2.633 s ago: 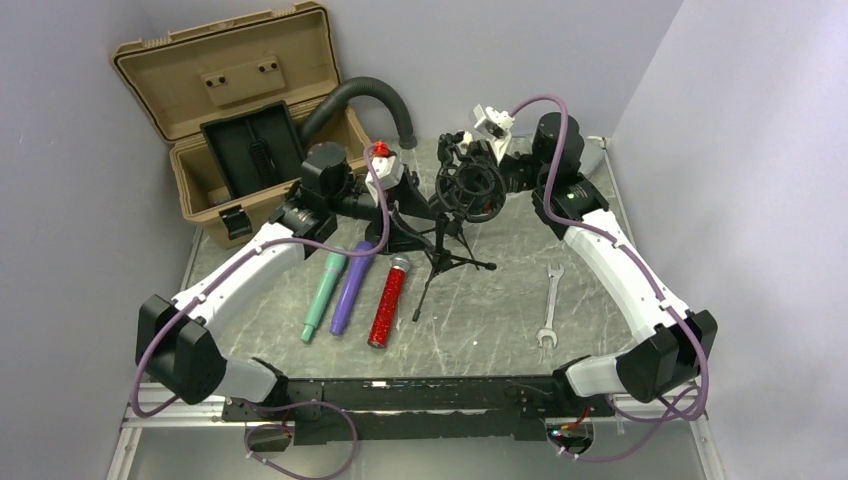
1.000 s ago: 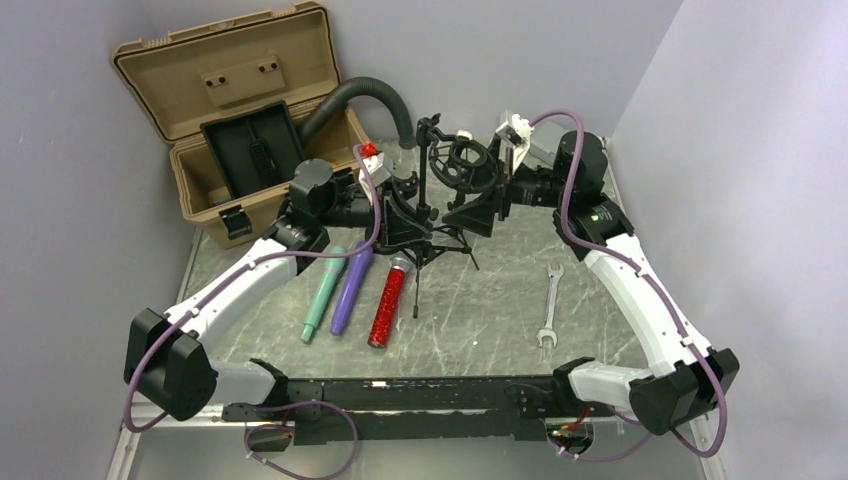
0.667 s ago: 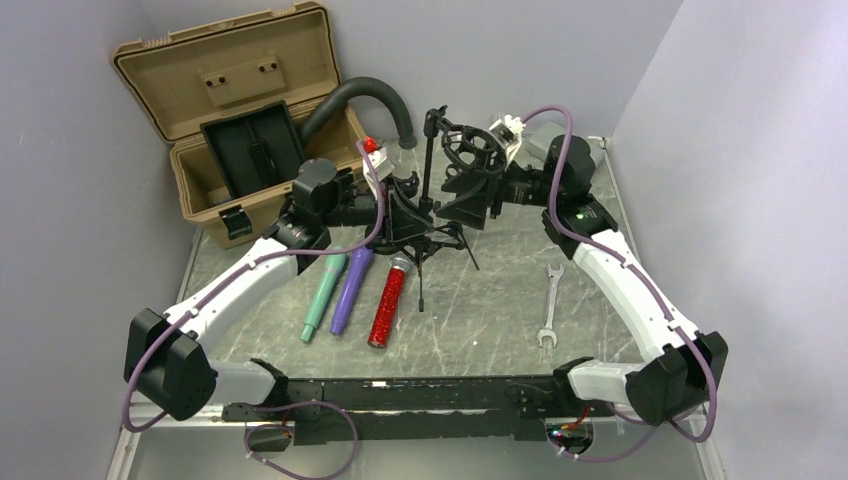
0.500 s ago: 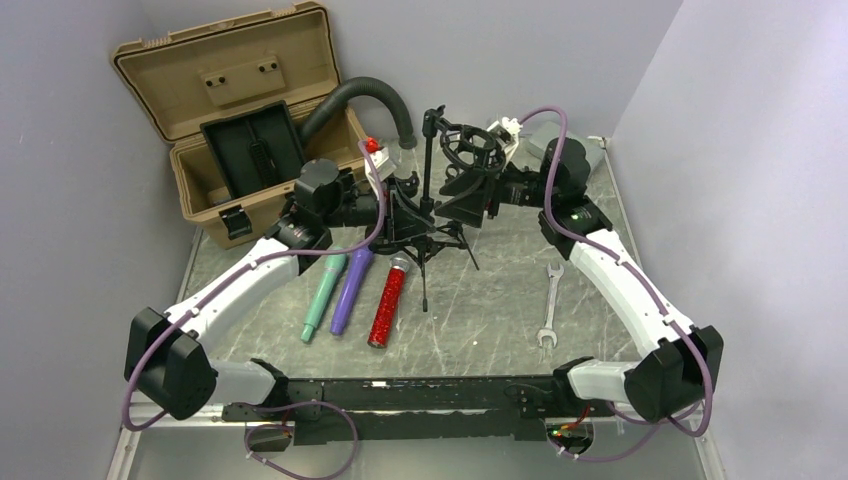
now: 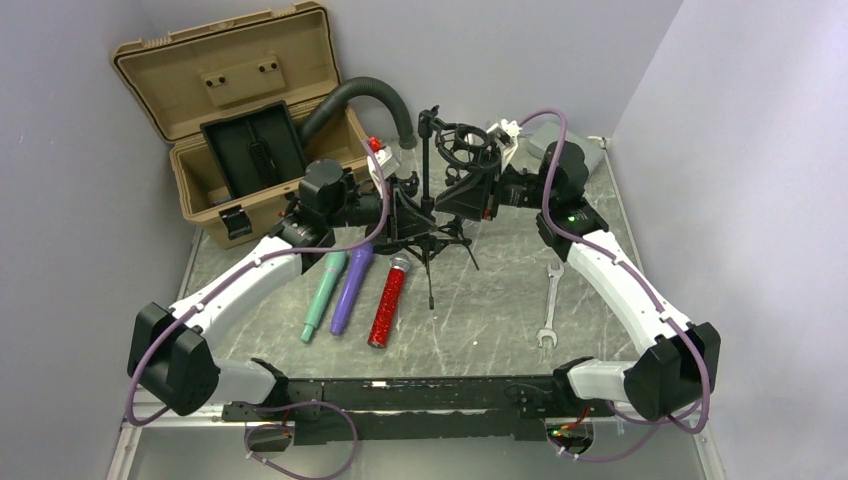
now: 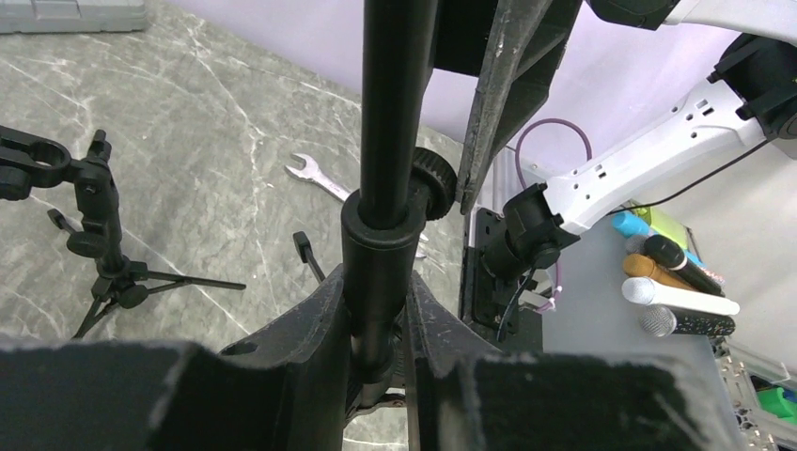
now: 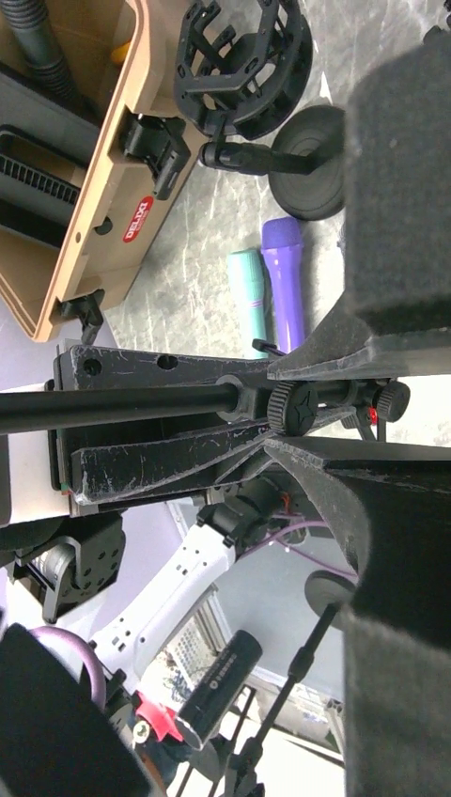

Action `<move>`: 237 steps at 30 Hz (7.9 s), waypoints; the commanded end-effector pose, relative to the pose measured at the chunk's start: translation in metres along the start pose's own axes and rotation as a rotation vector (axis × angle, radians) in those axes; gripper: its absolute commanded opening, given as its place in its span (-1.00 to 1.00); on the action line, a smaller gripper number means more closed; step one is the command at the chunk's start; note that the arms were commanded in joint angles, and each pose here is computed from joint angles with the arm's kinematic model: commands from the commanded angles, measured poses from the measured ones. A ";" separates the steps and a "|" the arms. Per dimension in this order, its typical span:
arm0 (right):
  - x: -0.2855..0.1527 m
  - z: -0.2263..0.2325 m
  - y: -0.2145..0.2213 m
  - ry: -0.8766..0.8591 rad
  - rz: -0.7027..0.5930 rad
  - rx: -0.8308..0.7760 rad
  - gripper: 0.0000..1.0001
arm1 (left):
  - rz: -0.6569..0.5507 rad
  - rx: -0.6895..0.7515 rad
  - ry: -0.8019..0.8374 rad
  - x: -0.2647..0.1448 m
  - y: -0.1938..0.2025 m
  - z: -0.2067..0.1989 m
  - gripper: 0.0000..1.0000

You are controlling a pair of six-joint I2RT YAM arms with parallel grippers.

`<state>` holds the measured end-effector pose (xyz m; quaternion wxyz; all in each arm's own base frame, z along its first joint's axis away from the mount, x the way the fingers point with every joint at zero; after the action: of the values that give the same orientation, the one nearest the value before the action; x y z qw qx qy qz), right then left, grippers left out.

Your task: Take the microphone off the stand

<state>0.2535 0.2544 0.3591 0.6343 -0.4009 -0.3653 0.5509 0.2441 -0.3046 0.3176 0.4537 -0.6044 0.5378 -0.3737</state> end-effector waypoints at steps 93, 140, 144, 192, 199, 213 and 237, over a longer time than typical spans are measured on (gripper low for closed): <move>-0.015 0.003 -0.006 0.205 0.182 -0.575 -0.65 | -0.102 -0.084 0.227 0.003 -0.027 -0.027 -1.00; -0.026 0.018 -0.012 0.218 0.272 -0.650 0.28 | -0.094 -0.001 0.325 0.000 -0.039 -0.029 -1.00; -0.024 0.016 -0.011 0.206 0.277 -0.643 0.19 | -0.087 0.009 0.330 -0.002 -0.037 -0.032 -1.00; -0.019 0.000 0.018 0.349 0.338 -0.814 0.02 | -0.224 -0.193 0.184 0.004 -0.044 0.001 -1.00; -0.032 0.002 0.007 0.387 0.322 -0.838 0.08 | -0.207 -0.171 0.185 0.002 -0.041 0.004 -1.00; -0.022 -0.006 -0.009 0.404 0.303 -0.774 -0.08 | -0.120 -0.072 0.251 0.008 -0.023 -0.020 -1.00; -0.031 -0.012 0.009 0.393 0.353 -0.772 -0.13 | -0.116 -0.056 0.274 0.008 -0.021 -0.026 -1.00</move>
<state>0.2606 0.2273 0.3382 0.4001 -0.7553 -0.3326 0.3986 0.2460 -0.3206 0.3045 0.3192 -0.6286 0.5993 -0.3793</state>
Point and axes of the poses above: each gripper's point midway between its finger pads, its own x axis out along the fingers, its own z axis along the line the jaws close on, y = z × x, the point moved 2 cm from there along -x, back along the fingers, and after that the axes turned 4 degrees about x, right-handed, at the moved point
